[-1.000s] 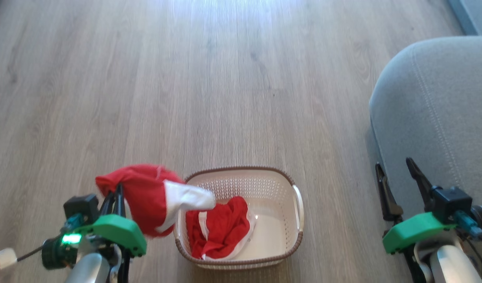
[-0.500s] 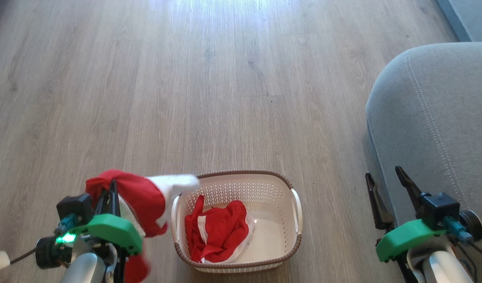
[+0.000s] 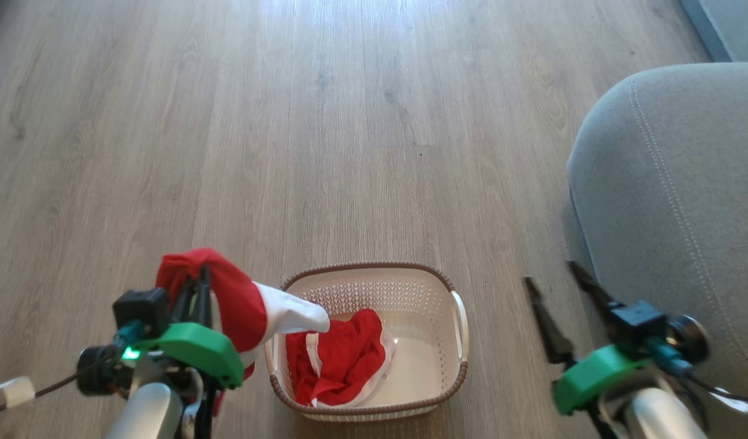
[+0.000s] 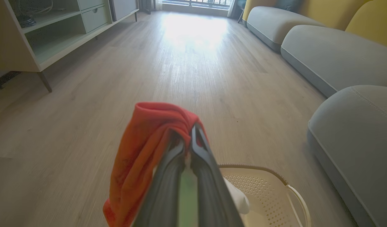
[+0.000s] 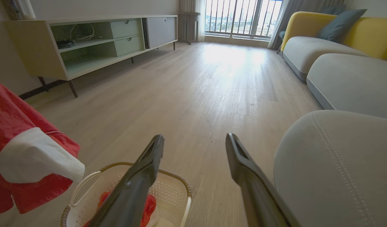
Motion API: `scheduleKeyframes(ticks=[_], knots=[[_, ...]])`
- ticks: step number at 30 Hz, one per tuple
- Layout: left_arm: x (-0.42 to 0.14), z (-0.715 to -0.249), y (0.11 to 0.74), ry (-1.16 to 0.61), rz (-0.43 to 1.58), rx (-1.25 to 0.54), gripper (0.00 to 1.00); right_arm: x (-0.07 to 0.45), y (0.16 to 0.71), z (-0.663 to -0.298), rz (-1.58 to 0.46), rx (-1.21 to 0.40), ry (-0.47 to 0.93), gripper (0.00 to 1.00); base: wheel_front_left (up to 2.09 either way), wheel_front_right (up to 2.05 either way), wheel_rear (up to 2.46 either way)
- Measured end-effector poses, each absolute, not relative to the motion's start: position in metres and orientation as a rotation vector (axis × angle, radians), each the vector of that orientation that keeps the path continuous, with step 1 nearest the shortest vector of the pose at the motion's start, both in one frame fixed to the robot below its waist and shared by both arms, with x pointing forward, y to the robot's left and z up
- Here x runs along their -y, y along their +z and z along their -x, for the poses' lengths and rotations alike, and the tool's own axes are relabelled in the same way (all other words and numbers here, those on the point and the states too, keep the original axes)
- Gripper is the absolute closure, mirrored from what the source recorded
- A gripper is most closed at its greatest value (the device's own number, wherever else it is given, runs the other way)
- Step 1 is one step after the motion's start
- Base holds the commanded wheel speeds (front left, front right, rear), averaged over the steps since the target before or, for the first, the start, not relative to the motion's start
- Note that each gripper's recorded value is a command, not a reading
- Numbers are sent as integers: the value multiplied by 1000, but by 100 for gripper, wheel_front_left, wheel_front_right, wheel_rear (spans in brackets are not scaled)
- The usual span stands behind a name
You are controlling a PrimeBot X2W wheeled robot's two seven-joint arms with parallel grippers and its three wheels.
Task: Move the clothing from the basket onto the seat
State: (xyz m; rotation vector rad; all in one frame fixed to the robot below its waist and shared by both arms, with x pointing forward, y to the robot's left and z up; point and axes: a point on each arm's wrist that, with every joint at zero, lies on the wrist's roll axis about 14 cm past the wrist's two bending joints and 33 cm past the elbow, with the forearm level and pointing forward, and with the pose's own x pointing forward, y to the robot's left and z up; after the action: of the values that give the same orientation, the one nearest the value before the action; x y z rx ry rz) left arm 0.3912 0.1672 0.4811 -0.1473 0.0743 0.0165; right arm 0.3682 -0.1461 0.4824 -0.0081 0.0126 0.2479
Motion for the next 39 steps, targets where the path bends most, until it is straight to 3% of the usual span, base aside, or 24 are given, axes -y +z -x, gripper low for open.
scheduleKeyframes(ticks=[10, 25, 31, 32, 33, 34, 38, 39], knots=[[-100, -397, 519, -248, 108, -48, 100, 31, 517, -374, 49, 77, 667, 0, 0, 0, 0], [-2, -356, 571, -647, 99, 47, 100, -26, 529, -366, 92, 86, 920, 0, 0, 0, 0], [10, -343, 578, -706, 97, 57, 100, -31, 516, -357, 72, 23, 950, 0, 0, 0, 0], [11, -342, 579, -710, 98, 56, 100, -29, 514, -357, 70, 15, 947, 12, 0, 0, 0], [11, -342, 580, -711, 97, 58, 100, -27, 513, -358, 67, 8, 941, 82, 0, 0, 0], [11, -342, 580, -712, 97, 58, 100, -26, 511, -358, 65, 1, 937, 100, 0, 0, 0], [11, -342, 578, -704, 98, 53, 97, -19, 510, -360, 58, -10, 918, 100, 0, 0, 0], [11, -342, 577, -701, 101, 50, 80, -17, 510, -360, 57, -10, 911, 100, 0, 0, 0]])
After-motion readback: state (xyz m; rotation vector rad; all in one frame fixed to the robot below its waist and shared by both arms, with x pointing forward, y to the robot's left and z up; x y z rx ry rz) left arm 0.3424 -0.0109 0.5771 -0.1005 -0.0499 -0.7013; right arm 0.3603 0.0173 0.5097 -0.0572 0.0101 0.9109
